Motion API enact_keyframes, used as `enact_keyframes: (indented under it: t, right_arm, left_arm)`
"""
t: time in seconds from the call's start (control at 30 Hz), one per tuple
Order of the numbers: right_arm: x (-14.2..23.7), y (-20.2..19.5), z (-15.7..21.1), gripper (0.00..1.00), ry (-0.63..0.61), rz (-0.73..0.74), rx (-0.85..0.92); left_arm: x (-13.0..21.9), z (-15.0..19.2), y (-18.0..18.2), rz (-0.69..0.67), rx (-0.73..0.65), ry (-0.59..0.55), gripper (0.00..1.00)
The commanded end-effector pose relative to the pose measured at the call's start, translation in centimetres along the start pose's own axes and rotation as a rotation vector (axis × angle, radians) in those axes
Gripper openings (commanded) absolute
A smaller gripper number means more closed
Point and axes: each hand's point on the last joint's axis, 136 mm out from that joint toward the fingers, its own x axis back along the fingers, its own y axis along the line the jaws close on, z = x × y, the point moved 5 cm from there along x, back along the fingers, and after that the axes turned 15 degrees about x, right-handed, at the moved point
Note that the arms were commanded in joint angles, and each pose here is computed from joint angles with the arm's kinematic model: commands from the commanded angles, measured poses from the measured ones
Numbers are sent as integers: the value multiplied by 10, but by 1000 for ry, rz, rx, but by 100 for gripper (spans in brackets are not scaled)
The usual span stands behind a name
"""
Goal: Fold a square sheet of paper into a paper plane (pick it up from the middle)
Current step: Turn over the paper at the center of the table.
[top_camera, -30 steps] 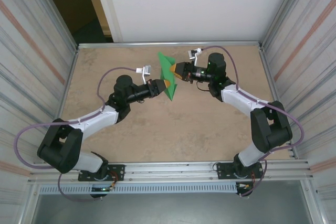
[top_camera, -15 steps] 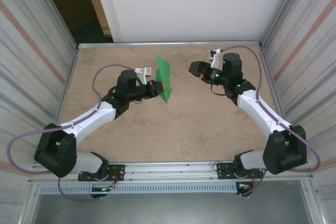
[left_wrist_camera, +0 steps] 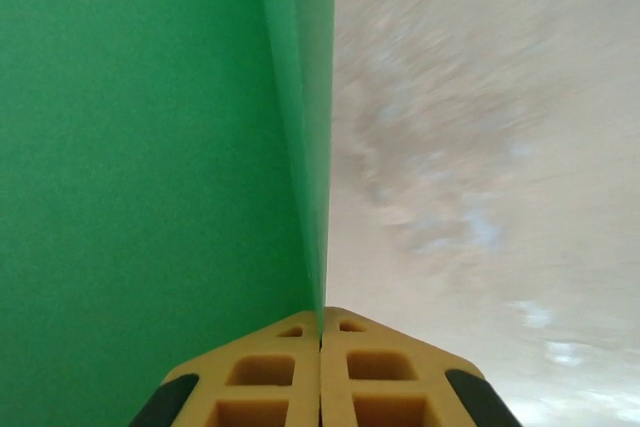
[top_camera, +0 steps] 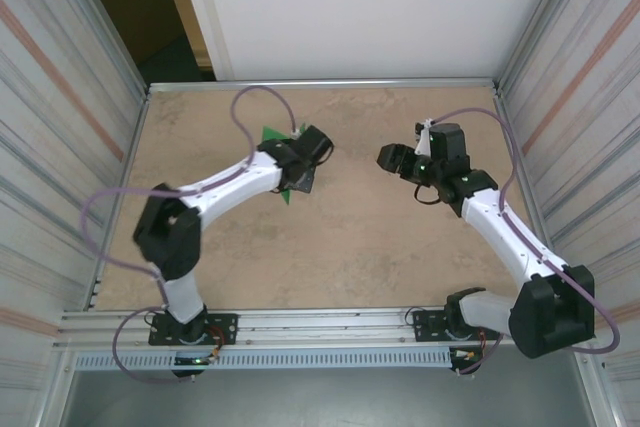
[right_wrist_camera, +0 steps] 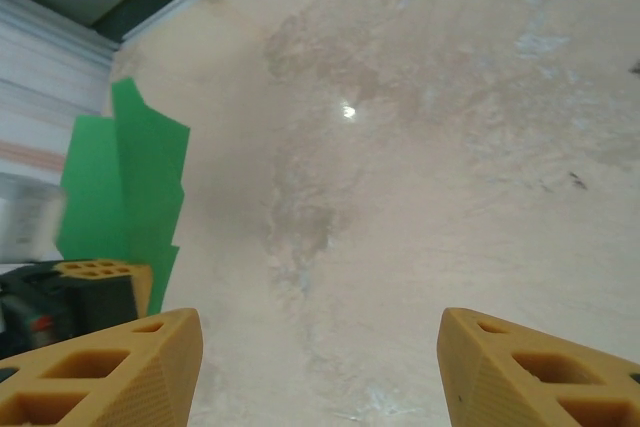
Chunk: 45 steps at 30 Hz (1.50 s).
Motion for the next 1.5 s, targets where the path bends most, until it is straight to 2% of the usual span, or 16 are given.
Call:
enact_keyframes:
  t: [0.0, 0.1, 0.27, 0.6, 0.73, 0.8, 0.9, 1.1, 1.2, 1.37, 1.47]
  right_arm:
    - [11, -13, 4, 62, -15, 69, -16]
    - [13, -20, 9, 62, -13, 85, -39]
    - [14, -29, 14, 62, 3, 105, -71]
    - [12, -35, 17, 62, 11, 117, -101]
    - [10, -36, 17, 62, 13, 108, -109]
    - [6, -36, 18, 62, 6, 94, -121]
    - [2, -35, 17, 61, 4, 76, -138]
    - [1, -36, 19, 61, 1, 73, -150]
    - [2, -39, 21, 61, -4, 90, -155]
    - [-1, -42, 24, 62, 3, 92, -165]
    - [-5, -40, 27, 63, 12, 58, -166]
  left_arm:
    - [-10, 6, 25, -329, -190, 17, 7]
    - [-27, 8, 15, -416, -260, 28, 7]
    - [-55, 18, -3, -478, -344, 65, 7]
    - [-79, 36, -30, -404, -340, 147, 15]
    - [-71, 35, -51, -255, -268, 152, 16]
    - [-67, 35, -68, -151, -232, 158, 20]
    - [-64, 34, -79, -85, -171, 167, 23]
    - [-47, 36, -93, 41, -114, 190, 37]
    - [-24, 40, -105, 204, -61, 208, 42]
    - [20, 49, -121, 587, 71, 233, 46]
    - [29, 43, -99, 628, 149, 174, 55]
